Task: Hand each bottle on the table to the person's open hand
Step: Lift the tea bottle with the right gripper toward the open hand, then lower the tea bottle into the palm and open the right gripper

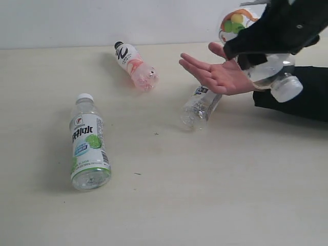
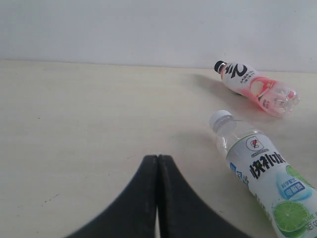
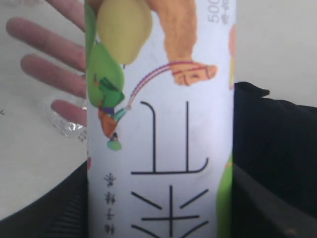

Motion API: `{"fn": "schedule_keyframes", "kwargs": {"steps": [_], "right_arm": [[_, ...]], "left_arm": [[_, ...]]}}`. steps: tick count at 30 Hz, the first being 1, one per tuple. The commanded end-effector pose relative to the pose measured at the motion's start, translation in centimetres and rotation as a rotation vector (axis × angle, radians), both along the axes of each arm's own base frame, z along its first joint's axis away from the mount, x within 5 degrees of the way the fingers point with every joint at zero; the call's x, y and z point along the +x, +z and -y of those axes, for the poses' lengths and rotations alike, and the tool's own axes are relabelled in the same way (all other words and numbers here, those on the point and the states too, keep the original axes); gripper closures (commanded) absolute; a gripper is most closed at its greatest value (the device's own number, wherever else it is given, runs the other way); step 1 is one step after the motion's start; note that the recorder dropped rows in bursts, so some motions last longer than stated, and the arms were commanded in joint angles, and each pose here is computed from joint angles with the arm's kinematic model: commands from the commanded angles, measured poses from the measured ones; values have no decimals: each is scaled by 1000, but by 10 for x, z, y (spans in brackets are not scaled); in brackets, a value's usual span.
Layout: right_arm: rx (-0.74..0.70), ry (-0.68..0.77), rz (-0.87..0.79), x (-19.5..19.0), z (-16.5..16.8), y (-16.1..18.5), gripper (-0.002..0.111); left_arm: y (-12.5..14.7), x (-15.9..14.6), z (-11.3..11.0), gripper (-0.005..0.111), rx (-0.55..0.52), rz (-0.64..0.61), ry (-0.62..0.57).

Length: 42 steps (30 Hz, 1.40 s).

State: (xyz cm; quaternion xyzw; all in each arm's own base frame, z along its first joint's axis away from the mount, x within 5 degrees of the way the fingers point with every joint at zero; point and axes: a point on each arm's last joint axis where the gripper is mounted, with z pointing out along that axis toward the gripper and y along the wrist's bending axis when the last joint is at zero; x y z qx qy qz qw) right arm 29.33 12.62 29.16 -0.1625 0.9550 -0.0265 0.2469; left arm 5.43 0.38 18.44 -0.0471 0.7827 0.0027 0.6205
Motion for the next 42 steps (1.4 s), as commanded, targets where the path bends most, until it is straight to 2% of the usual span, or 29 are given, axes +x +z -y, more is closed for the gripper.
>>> {"fn": "schedule_keyframes", "kwargs": {"steps": [1,5,8,14,24,33,39,42], "right_arm": [[-7,-23,-73,37,-17,-9,108],[5,-51,-147,68,-30,-18,108],[-4,-79,-188,80,-27,-31,108],[-25,-99,-242,87,-23,-52,108],[-18,-97,-228,89,-23,-52,106],[-35,-95,-232,89,-22,-52,82],[-44,-82,-233,88,-22,-52,50],[-58,-58,-243,87,-24,-53,27]], "left_arm": [[1,0,1,107,-5,7,-7],[1,0,1,107,-5,7,-7],[1,0,1,107,-5,7,-7],[1,0,1,107,-5,7,-7],[1,0,1,107,-5,7,-7],[1,0,1,107,-5,7,-7],[1,0,1,107,-5,7,-7],[1,0,1,107,-5,7,-7]]}}
